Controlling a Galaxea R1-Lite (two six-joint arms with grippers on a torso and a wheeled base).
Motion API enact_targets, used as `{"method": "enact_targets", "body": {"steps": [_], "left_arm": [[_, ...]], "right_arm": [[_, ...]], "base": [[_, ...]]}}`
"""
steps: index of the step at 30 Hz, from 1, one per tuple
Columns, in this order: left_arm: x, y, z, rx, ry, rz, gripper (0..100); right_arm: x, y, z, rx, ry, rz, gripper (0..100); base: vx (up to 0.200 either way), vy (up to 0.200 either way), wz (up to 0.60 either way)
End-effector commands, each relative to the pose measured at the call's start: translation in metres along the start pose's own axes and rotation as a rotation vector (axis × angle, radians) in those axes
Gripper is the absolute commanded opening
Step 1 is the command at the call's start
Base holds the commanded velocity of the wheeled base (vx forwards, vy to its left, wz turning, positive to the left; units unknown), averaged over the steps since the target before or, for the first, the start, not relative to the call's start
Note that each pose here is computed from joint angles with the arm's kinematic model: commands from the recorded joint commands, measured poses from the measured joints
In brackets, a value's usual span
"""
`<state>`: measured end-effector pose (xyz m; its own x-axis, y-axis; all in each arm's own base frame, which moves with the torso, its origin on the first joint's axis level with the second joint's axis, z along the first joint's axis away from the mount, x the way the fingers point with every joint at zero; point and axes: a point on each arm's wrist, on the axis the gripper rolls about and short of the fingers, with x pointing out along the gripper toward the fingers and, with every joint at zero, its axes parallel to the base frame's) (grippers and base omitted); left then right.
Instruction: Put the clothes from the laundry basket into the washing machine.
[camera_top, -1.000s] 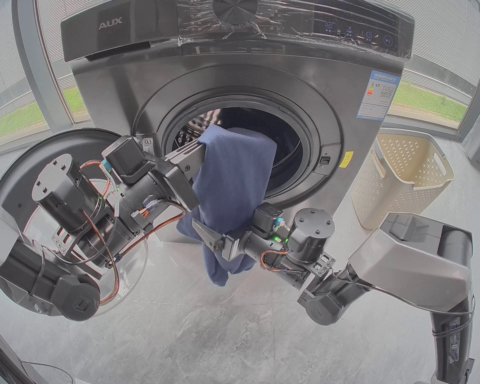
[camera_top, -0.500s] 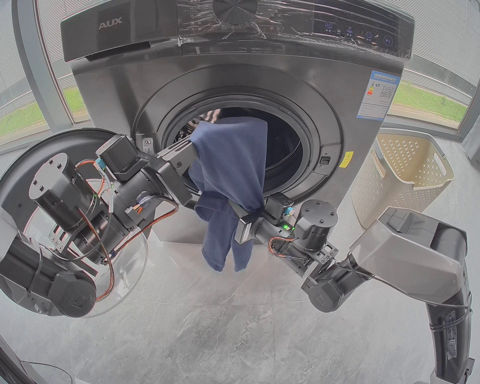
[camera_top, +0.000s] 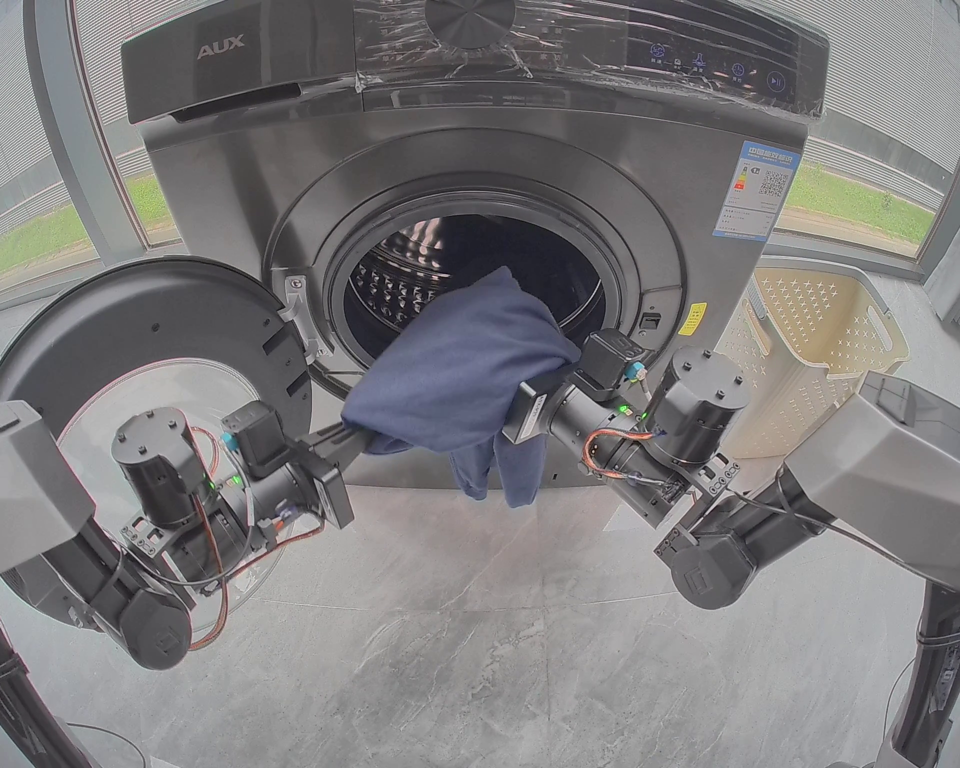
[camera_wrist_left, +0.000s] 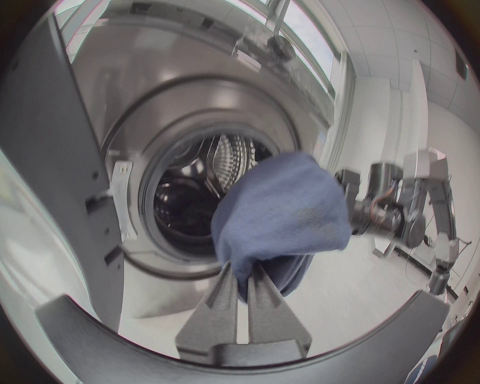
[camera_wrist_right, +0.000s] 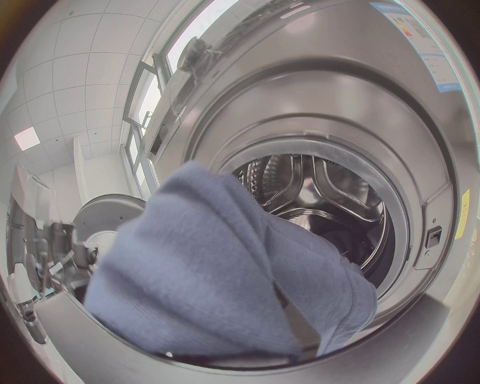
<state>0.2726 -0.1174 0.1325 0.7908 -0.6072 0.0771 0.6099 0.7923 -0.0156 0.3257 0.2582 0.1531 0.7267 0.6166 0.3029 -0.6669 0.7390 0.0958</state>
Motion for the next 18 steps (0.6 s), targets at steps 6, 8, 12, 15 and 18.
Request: {"method": "enact_targets", "body": {"steps": [6,8,12,15,18], "left_arm": [[-0.006,0.007,-0.056,-0.018,0.185,0.02,100],[-0.015,0.002,-0.068,-0.03,0.248,0.009,100],[-0.028,-0.011,-0.085,-0.019,0.344,-0.066,100],[-0.036,-0.021,-0.085,0.015,0.362,-0.161,100],[-0.038,-0.027,-0.071,0.027,0.308,-0.229,100]], "right_arm": [[-0.009,0.014,0.018,0.007,-0.016,0.029,0],[-0.009,0.012,0.018,0.006,-0.015,0.026,0],[-0.008,0.009,0.018,0.002,-0.016,0.019,0],[-0.008,0.011,0.014,0.004,-0.006,0.022,0],[-0.007,0.011,0.01,0.005,0.003,0.022,0]], "base": [[0.0,0.0,0.0],[0.0,0.0,0.0],[0.0,0.0,0.0],[0.0,0.0,0.0],[0.0,0.0,0.0]]}}
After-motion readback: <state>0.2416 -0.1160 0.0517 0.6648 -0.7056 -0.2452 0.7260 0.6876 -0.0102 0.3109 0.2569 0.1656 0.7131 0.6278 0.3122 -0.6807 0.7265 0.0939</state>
